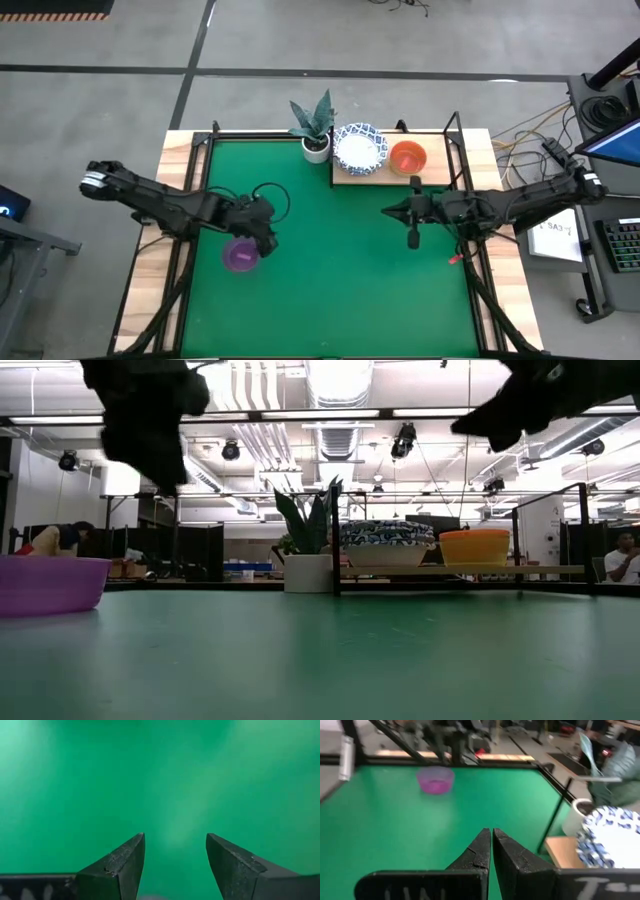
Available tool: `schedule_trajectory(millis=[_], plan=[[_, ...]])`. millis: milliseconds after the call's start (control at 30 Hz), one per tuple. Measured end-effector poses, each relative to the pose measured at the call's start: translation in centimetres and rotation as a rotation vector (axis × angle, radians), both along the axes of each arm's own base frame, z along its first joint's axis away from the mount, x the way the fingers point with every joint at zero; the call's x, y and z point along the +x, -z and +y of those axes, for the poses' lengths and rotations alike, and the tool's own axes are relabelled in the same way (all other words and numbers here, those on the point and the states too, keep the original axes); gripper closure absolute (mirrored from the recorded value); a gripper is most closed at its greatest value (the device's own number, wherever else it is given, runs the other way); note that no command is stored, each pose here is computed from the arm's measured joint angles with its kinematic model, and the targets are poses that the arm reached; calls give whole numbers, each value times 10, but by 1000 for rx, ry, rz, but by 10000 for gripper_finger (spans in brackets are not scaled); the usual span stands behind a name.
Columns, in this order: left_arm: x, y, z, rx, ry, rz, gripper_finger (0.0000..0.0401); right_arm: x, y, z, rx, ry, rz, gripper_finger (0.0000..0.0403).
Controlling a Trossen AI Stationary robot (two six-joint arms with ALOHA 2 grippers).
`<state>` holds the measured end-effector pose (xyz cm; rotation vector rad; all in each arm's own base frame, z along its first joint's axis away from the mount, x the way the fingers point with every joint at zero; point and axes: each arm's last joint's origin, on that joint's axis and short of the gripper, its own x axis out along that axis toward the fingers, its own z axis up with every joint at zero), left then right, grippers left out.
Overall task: Place and stack bowls onto a shelf
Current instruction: Stack the purple bowl on top of the orange bowl
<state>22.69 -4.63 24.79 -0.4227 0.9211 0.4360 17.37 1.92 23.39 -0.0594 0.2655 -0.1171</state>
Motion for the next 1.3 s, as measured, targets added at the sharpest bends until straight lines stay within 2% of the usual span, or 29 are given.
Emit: schedule_trajectory(millis=[167, 300, 400, 633, 933, 1133, 1300], plan=[[7, 8, -7, -213, -171, 292, 207, -7, -8, 2, 16, -100, -52, 394], [12, 25, -15, -324, -211, 474, 207, -9, -10, 4, 27, -148, -59, 394], [15, 35, -23, -359, -209, 534, 207, -9, -9, 5, 26, -156, -52, 394], [18, 50, -32, -339, -237, 584, 207, -8, -8, 5, 21, -158, -47, 394], [26, 58, -37, -352, -234, 543, 207, -8, -8, 5, 19, -159, -46, 394], [30, 72, -40, -297, -233, 566, 208, -8, -8, 5, 19, -159, -46, 394], [33, 84, -45, -272, -200, 588, 231, -8, -8, 5, 19, -158, -46, 394]])
